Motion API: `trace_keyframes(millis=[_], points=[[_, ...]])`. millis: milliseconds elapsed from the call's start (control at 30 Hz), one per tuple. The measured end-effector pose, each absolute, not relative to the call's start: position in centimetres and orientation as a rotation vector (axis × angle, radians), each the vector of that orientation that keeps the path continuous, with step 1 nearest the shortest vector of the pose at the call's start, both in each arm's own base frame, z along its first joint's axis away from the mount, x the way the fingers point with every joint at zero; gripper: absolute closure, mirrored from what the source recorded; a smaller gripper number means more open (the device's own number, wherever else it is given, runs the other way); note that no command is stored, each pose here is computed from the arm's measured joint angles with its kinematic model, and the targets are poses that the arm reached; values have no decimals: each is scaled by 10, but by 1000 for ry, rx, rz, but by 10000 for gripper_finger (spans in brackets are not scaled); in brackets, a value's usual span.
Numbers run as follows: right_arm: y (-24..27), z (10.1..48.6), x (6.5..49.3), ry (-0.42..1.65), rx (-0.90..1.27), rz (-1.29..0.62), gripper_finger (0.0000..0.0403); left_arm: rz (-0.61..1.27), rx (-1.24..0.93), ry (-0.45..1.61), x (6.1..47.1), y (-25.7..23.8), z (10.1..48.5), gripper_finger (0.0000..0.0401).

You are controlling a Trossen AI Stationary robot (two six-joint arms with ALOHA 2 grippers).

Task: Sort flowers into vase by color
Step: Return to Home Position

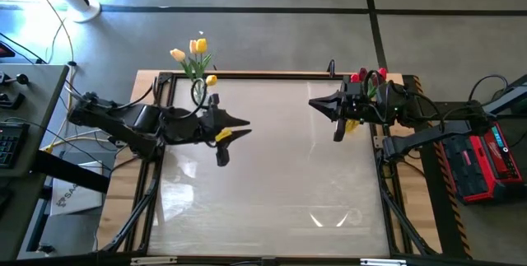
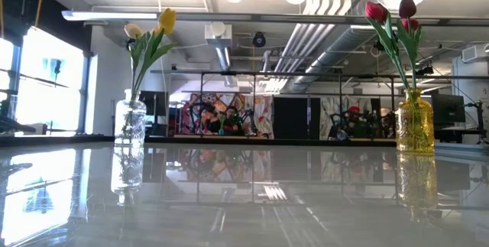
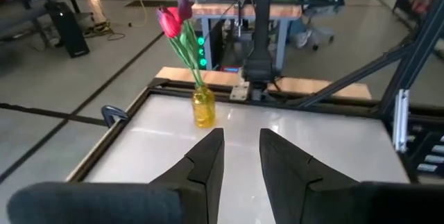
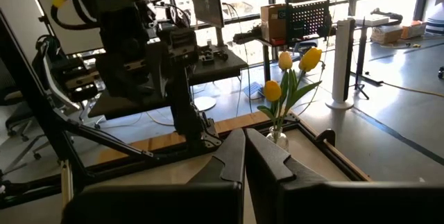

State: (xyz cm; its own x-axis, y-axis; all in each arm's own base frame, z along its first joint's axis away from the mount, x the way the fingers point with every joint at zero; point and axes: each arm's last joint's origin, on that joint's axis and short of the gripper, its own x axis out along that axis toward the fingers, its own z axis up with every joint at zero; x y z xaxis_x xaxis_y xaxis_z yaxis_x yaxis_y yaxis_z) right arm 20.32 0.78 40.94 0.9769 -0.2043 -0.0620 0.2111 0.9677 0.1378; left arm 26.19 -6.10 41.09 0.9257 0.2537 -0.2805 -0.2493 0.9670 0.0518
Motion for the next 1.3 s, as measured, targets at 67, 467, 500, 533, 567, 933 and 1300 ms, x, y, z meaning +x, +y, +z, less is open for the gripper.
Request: trace_keyframes(millis=[67,467,500,533,567,933,1300], points=[[8,409,203,48,144,-210,402,260,-15,269,260,-62,408,323],[8,409,203,53,143,-211,402,277,-175,225,247,-60,377,334],[8,409,203,53,143,-210,402,273,-190,225,246,-60,372,335],[8,409,203,53,143,-210,402,266,-209,218,245,-60,369,336],[8,409,203,53,143,-211,402,256,-227,212,245,-60,366,337],[8,409,203,53,143,-210,402,208,-354,181,246,-58,342,343],[8,409,203,53,143,-211,402,218,-345,183,248,-49,342,343]])
